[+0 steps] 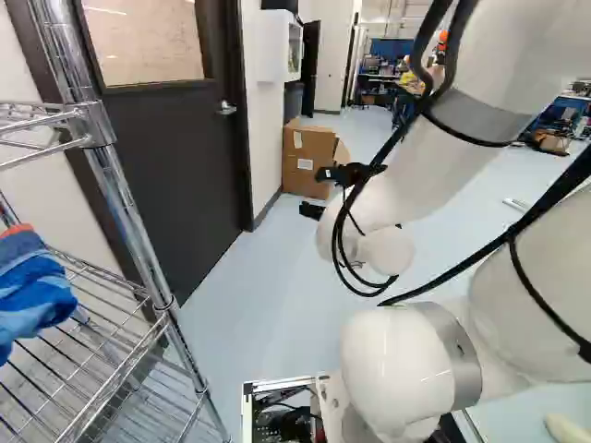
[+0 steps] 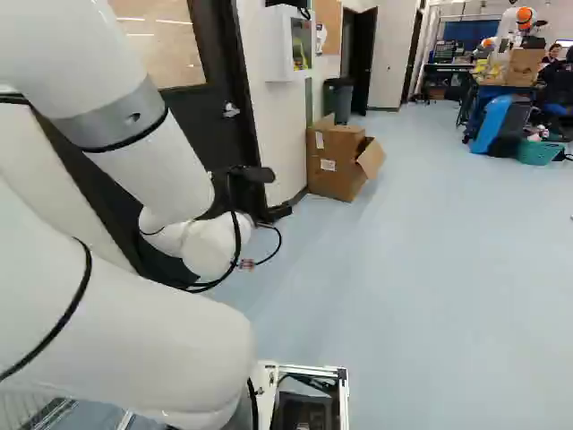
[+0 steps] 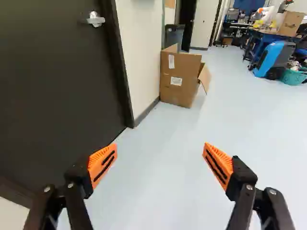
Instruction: Open the door and move inside
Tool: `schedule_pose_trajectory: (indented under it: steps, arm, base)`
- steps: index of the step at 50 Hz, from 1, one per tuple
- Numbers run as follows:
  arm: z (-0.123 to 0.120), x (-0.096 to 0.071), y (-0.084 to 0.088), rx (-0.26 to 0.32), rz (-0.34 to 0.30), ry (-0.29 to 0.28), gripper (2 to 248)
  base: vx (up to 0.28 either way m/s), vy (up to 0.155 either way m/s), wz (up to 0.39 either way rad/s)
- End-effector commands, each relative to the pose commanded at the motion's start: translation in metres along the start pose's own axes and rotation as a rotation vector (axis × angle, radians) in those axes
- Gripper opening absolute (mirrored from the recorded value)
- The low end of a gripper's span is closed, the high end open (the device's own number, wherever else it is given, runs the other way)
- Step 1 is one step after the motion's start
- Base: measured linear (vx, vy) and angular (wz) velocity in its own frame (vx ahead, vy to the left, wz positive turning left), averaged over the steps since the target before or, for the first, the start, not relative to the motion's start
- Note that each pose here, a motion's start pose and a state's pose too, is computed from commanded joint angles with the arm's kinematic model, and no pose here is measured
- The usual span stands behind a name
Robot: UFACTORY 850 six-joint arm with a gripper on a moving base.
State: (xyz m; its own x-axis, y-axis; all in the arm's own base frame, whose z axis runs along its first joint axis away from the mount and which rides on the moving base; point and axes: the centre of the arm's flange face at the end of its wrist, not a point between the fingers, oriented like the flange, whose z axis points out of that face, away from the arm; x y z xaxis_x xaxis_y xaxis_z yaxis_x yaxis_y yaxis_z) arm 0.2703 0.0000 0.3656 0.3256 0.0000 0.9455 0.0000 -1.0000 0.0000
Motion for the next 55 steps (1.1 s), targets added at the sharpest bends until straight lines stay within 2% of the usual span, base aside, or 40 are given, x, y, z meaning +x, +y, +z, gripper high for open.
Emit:
schedule_pose_trajectory:
  steps: [55]
  arm:
    - [0.0, 0.0, 0.0, 0.0, 0.0, 0.0, 247]
  base:
    - [0.011, 0.0, -0.001]
